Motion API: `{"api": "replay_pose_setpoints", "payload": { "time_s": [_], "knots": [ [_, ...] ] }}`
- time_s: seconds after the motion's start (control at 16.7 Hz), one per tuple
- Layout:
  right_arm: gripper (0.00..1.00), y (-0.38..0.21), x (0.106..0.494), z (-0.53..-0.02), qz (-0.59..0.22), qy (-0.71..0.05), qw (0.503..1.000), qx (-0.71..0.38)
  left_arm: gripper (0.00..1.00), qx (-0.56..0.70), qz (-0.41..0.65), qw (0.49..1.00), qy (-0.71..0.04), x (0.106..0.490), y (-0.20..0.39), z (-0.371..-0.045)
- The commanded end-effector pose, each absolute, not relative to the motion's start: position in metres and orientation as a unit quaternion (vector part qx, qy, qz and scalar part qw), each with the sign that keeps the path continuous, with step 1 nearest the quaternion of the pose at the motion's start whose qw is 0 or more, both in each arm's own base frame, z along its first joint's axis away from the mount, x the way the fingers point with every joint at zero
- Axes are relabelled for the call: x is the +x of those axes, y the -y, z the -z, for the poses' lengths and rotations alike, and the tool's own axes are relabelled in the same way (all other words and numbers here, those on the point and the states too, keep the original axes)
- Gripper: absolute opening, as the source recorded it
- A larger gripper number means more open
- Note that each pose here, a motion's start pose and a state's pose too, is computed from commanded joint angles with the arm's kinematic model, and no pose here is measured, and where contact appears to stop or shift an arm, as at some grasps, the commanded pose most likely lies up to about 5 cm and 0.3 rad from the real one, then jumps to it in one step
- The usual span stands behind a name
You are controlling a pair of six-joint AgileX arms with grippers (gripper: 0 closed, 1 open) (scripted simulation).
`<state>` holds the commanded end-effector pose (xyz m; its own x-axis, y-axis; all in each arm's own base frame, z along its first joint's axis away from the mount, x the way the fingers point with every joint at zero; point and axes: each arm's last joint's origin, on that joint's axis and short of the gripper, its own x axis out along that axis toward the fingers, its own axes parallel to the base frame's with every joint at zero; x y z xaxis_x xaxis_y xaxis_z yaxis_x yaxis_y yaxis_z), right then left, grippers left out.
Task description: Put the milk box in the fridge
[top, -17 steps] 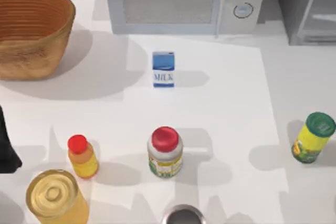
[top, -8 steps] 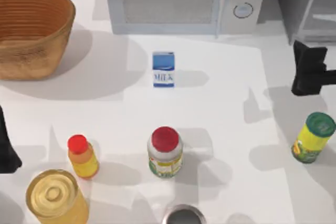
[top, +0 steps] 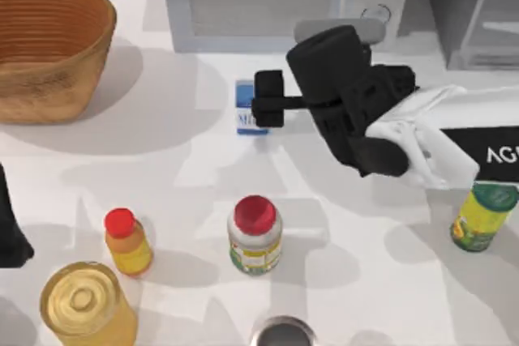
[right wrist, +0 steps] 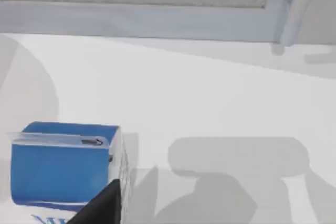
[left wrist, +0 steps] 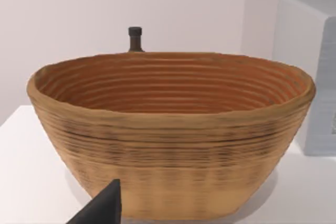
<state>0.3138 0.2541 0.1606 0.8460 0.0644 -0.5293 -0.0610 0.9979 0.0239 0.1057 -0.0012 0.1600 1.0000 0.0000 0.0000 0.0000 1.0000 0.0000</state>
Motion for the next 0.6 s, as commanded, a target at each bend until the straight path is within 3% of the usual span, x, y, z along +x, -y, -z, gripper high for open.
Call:
{"api": "replay_pose_setpoints", "payload": {
  "time_s": [0.3, 0.6],
  "knots": [
    [1.00, -0.322, 0.332, -0.100, 0.002, -0.257, 0.966, 0.001, 1.00, 0.000, 0.000, 1.000, 0.000, 0.106, 0.001, -0.160],
    [1.00, -0.344, 0.329, -0.083, 0.005, -0.247, 0.969, 0.001, 1.00, 0.000, 0.000, 1.000, 0.000, 0.106, 0.001, -0.160]
  ]
}}
